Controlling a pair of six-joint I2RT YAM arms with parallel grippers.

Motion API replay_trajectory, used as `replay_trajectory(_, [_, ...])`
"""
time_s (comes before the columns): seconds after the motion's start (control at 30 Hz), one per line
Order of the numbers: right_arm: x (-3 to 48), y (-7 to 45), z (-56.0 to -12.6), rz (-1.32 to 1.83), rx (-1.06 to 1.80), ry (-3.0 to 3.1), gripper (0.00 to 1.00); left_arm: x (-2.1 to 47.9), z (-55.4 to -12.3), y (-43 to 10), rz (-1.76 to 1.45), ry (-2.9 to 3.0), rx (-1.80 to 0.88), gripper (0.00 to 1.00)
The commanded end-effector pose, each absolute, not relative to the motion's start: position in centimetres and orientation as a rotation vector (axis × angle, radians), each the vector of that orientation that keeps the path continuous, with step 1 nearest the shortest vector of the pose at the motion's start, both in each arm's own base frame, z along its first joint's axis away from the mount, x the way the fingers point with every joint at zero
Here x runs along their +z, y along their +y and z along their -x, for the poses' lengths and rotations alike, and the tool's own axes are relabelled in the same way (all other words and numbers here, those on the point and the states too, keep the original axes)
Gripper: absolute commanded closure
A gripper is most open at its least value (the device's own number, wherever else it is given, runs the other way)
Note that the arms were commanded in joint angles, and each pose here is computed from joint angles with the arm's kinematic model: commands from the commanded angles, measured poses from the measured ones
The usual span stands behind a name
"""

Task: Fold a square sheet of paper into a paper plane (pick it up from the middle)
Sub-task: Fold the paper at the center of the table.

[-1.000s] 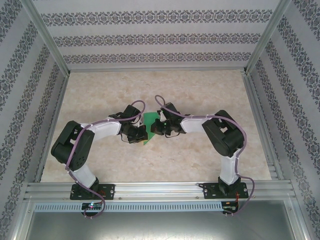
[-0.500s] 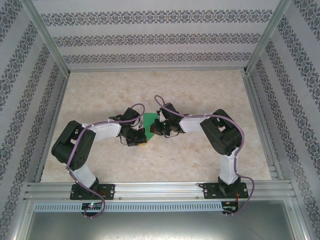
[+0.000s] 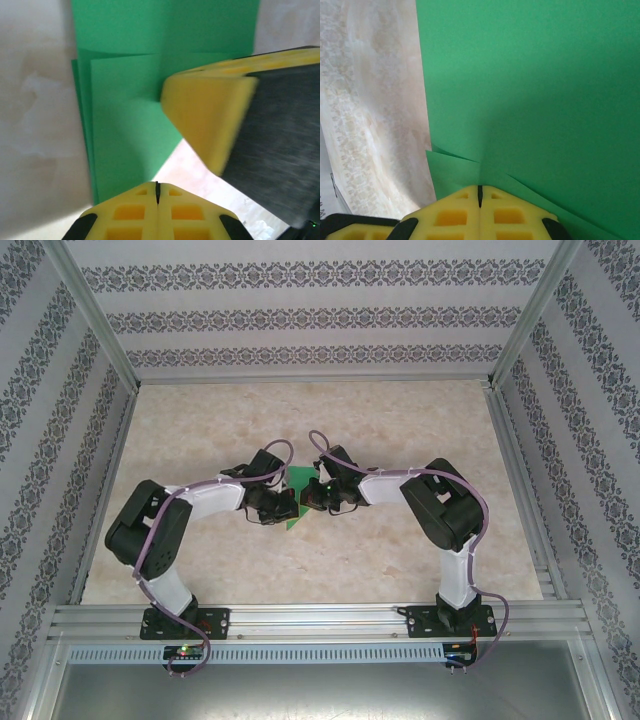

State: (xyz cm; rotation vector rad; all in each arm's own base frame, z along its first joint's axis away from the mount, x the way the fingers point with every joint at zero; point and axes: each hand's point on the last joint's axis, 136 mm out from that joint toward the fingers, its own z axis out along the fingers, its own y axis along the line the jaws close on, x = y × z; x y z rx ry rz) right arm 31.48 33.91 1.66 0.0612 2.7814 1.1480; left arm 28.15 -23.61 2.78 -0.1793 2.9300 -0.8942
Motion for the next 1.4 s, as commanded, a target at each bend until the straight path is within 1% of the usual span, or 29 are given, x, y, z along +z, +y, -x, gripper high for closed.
replay_trajectory(0.0, [-2.1,32.1,-30.0,-0.128,0.978,2.910,1.00,1.8,-27.9,-24.0,0.171,2.949,-0.877,0.99])
replay_trajectory(0.23, [-2.6,31.5,-29.7,-0.139,0.928,2.936,1.00,-0.2,-25.2,-21.9,0.185,3.054,-0.760,0.99])
replay_trajectory(0.47, [-2.3,31.2,-29.7,-0.146,0.915,2.936,1.00,-1.3,-21.6,-20.3,0.202,3.126,-0.750,0.99])
replay_trajectory(0.63, [-2.0,31.1,-29.5,-0.142,0.919,2.930,1.00,-0.6,-20.2,-19.7,0.203,3.137,-0.751,0.99])
replay_trajectory(0.73, [-2.0,30.8,-29.4,-0.139,0.916,2.929,1.00,0.7,-20.1,-19.9,0.172,3.112,-0.794,0.99])
replay_trajectory(0.83, [-1.9,30.8,-29.2,-0.133,0.924,2.927,1.00,2.5,-20.9,-20.3,0.145,3.050,-0.838,0.98])
replay_trajectory(0.93, [-1.3,31.1,-29.2,-0.105,0.957,2.913,1.00,5.1,-22.8,-21.5,0.117,2.943,-0.902,0.95])
replay_trajectory(1.03, [0.3,32.1,-29.7,-0.071,1.045,2.857,1.00,6.5,-25.3,-22.0,0.146,2.847,-0.899,0.89])
replay_trajectory(1.17, [4.5,33.2,-31.2,-0.058,1.177,2.722,0.93,7.6,-28.2,-22.8,0.185,2.758,-0.886,0.85])
replay_trajectory(1.2, [5.5,33.3,-31.6,-0.065,1.197,2.686,0.89,7.9,-28.8,-23.2,0.180,2.738,-0.901,0.84])
replay_trajectory(1.3, [7.2,32.1,-32.3,-0.133,1.181,2.627,0.77,8.0,-30.4,-23.6,0.173,2.726,-0.874,0.85])
replay_trajectory(1.37, [7.4,30.8,-32.6,-0.196,1.135,2.610,0.64,7.9,-31.1,-24.0,0.162,2.734,-0.870,0.86])
